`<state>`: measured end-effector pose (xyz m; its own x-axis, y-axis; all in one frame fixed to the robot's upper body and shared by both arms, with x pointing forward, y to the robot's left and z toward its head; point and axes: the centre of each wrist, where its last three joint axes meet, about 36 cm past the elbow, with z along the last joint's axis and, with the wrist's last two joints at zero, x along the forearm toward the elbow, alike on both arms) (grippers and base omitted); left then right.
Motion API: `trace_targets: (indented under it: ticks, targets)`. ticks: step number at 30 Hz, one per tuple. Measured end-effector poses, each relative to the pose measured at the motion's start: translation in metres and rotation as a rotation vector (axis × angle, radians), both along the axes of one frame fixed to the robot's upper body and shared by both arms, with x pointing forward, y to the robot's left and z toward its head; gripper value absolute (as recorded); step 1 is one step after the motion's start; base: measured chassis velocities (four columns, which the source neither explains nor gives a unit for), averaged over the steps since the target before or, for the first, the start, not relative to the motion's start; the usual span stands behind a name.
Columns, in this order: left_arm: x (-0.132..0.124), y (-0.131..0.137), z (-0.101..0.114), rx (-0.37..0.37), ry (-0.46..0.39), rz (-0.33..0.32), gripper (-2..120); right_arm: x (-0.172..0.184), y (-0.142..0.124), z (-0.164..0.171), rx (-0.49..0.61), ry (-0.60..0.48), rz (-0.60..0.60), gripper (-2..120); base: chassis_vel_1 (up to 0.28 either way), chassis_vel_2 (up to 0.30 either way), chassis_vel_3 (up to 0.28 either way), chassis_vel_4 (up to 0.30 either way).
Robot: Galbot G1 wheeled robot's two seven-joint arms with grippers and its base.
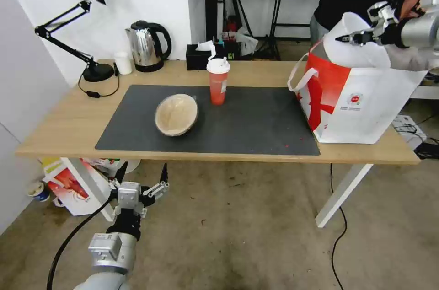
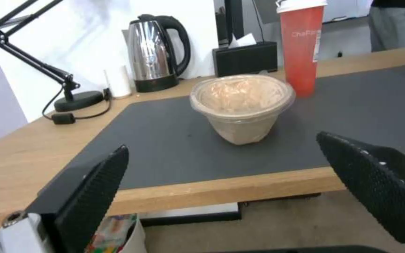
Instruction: Pick up the trash from the table and place it into the takeout bag.
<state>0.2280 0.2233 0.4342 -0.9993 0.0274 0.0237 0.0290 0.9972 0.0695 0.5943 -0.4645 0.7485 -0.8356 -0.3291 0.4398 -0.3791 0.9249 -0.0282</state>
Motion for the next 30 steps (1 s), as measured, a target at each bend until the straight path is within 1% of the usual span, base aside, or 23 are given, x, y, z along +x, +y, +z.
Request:
trace_targets:
  ticks: [4,6,7,9,10,12,13,17,18,19,20,22,23,26,27,28,30]
  targets:
    - [0.0,0.0,0.0,0.0,0.0,0.0,100,-0.002,-0.001,0.0,0.001,-0.003,0.003,0,0.0,0.0,0.0,0.0]
    - [0.0,0.0,0.0,0.0,0.0,0.0,100,-0.004,-0.001,0.001,0.0,-0.007,0.007,6,0.0,0.0,0.0,0.0]
    - [0.0,0.0,0.0,0.0,0.0,0.0,100,-0.004,-0.001,0.001,0.0,-0.007,0.007,6,0.0,0.0,0.0,0.0]
    - [0.0,0.0,0.0,0.0,0.0,0.0,100,-0.006,0.001,0.004,-0.002,-0.015,0.008,18,0.0,0.0,0.0,0.0]
    - [0.0,0.0,0.0,0.0,0.0,0.0,100,-0.006,0.001,0.004,-0.002,-0.015,0.008,18,0.0,0.0,0.0,0.0]
    - [0.0,0.0,0.0,0.0,0.0,0.0,100,-0.007,0.002,0.008,-0.001,-0.019,0.006,28,0.0,0.0,0.0,0.0]
    - [0.0,0.0,0.0,0.0,0.0,0.0,100,-0.007,0.002,0.008,-0.001,-0.019,0.006,28,0.0,0.0,0.0,0.0]
    - [0.0,0.0,0.0,0.0,0.0,0.0,100,-0.01,0.004,0.015,0.005,-0.021,-0.014,47,0.0,0.0,0.0,0.0]
    - [0.0,0.0,0.0,0.0,0.0,0.0,100,-0.01,0.004,0.015,0.005,-0.021,-0.014,47,0.0,0.0,0.0,0.0]
    - [0.0,0.0,0.0,0.0,0.0,0.0,100,-0.01,0.005,0.015,0.005,-0.022,-0.014,51,0.0,0.0,0.0,0.0]
    - [0.0,0.0,0.0,0.0,0.0,0.0,100,-0.011,0.005,0.016,0.003,-0.022,-0.014,58,0.0,0.0,0.0,0.0]
    - [0.0,0.0,0.0,0.0,0.0,0.0,100,-0.012,0.007,0.016,-0.001,-0.018,-0.012,65,0.0,0.0,0.0,0.0]
    - [0.0,0.0,0.0,0.0,0.0,0.0,100,-0.012,0.007,0.016,-0.001,-0.018,-0.012,65,0.0,0.0,0.0,0.0]
    - [0.0,0.0,0.0,0.0,0.0,0.0,100,-0.015,0.009,0.017,-0.012,-0.018,-0.013,80,0.0,0.0,0.0,0.0]
    - [0.0,0.0,0.0,0.0,0.0,0.0,100,-0.015,0.01,0.017,-0.013,-0.019,-0.013,83,0.0,0.0,0.0,0.0]
    - [0.0,0.0,0.0,0.0,0.0,0.0,100,-0.015,0.01,0.017,-0.013,-0.019,-0.013,83,0.0,0.0,0.0,0.0]
    - [0.0,0.0,0.0,0.0,0.0,0.0,100,-0.018,0.012,0.019,-0.017,-0.03,-0.011,92,0.0,0.0,0.0,0.0]
